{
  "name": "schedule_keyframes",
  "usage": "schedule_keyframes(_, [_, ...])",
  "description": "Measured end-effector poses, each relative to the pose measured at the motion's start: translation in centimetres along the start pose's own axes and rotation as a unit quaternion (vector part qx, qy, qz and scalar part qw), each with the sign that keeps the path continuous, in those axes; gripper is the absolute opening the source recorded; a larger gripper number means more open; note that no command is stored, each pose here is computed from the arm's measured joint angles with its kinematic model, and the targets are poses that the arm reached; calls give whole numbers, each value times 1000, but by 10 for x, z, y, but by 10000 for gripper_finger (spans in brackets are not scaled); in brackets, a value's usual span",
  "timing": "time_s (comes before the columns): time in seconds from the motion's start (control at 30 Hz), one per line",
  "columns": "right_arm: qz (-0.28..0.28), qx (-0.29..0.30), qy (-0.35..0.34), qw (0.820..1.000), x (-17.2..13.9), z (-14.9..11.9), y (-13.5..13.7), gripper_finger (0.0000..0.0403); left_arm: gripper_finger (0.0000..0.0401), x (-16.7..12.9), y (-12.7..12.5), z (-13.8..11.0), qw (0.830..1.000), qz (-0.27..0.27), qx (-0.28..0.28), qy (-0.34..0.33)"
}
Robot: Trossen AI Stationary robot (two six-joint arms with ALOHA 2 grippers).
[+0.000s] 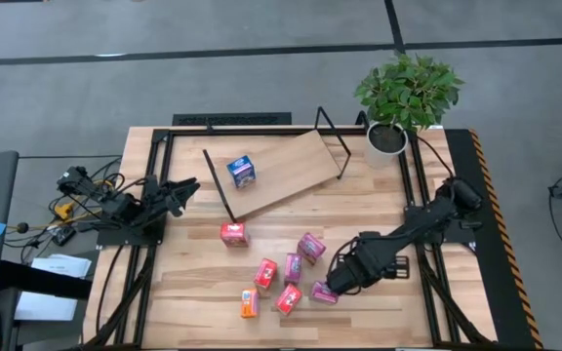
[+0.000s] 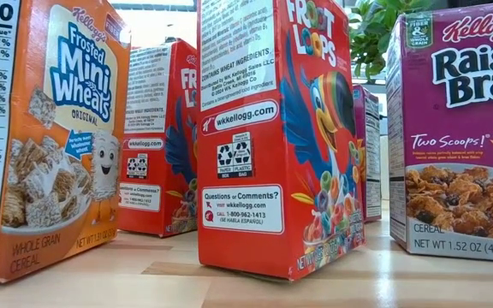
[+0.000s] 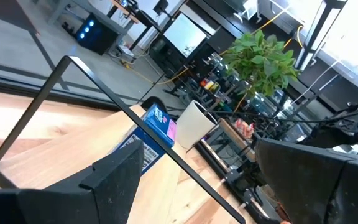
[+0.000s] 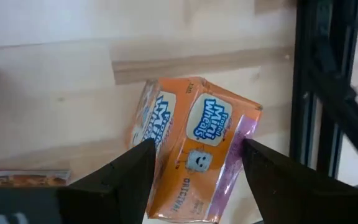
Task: Stack cereal on shelf
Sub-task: Put the right orange cereal box on the shelf
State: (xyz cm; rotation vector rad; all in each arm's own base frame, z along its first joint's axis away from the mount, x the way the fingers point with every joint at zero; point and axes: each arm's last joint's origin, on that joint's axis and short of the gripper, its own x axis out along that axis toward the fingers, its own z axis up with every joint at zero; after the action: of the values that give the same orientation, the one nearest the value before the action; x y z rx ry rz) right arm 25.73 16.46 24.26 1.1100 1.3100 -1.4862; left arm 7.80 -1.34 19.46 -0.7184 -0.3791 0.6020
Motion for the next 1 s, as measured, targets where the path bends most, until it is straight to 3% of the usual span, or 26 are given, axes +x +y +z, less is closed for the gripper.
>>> schedule_keyframes(0.23, [5, 34, -1, 999, 1, -9, -6, 265, 300, 0, 0, 0, 1000, 0, -1, 0])
schedule_keyframes(0.4, [6, -13, -4, 1000, 1, -10, -6, 265, 300, 0, 0, 0, 1000, 2, 0, 0])
schedule_keyframes(0.63, [-1, -22, 8, 1000, 1, -7, -5, 269, 300, 0, 0, -1, 1000, 3, 3, 0])
schedule_keyframes(0.87, [-16, -41, 18, 999, -8, 1, -1, 309, 300, 0, 0, -1, 1000, 3, 3, 0])
schedule_keyframes(1.0, [11, -59, 6, 998, -13, 2, 2, 325, 300, 0, 1, -1, 1000, 5, 8, 2])
